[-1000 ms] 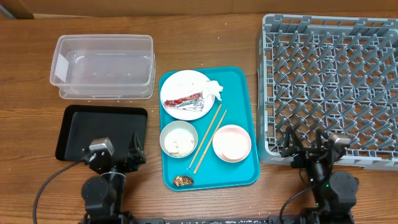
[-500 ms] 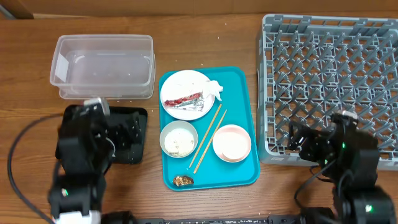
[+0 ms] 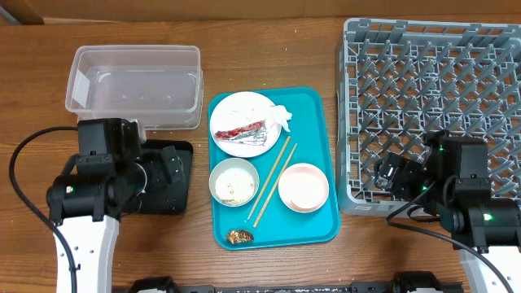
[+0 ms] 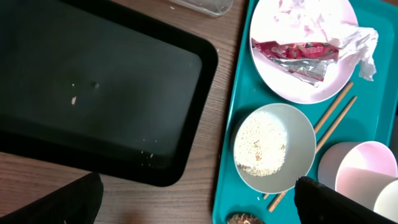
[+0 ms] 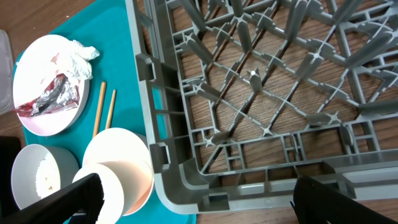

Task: Sort waste into correct bins and load items into the dishwasher
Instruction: 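Reach the left gripper to the white plate and grasp the red wrapper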

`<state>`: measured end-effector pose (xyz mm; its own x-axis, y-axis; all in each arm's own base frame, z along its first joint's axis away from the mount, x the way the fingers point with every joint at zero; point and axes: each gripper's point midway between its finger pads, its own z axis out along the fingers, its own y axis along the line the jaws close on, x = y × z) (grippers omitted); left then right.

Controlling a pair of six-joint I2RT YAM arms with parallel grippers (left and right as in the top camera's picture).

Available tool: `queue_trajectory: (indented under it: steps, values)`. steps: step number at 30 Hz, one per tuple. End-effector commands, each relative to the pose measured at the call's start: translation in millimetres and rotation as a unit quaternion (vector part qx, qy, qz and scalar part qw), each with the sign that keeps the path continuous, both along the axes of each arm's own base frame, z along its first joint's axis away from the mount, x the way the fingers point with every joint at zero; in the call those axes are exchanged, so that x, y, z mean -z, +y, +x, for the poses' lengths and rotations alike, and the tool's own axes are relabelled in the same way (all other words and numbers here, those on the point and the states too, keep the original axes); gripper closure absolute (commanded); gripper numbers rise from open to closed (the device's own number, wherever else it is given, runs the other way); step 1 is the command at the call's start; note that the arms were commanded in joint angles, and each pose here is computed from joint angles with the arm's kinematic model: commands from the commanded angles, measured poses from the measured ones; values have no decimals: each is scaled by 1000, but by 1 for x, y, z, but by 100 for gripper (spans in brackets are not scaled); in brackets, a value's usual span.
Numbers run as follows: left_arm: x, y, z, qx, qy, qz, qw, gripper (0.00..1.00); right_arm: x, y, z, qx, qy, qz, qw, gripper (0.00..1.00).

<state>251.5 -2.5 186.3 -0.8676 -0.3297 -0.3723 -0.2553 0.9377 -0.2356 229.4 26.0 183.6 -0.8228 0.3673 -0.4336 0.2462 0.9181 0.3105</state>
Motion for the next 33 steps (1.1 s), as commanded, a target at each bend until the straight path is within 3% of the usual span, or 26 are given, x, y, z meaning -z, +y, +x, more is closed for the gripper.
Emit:
queue_trajectory:
  steps: [1,6,11,17,20,21,24,33]
  values:
    - [-5,-3,10,12,-12,-5,1000,0,-14,2,4,-2,-19,4,1000,0]
    - [-20,-33,37,118,-80,-33,989,0,-12,2,0,-2,-10,4,1000,0]
    - [-31,-65,67,208,-113,40,971,3,-12,1,0,-4,-11,0,1000,0]
    - [-29,-124,118,325,-128,125,929,0,-12,1,1,-4,-12,0,1000,0]
    - [-16,-152,134,356,-133,126,916,2,-12,1,0,-4,-10,0,1000,0]
    - [0,-171,143,372,-131,124,911,8,-11,1,0,-4,-9,0,1000,0]
    - [29,-186,150,387,-112,123,907,16,-11,1,0,-4,-9,0,1000,0]
    - [120,-188,137,409,11,122,904,25,-11,1,0,-4,-9,0,1000,0]
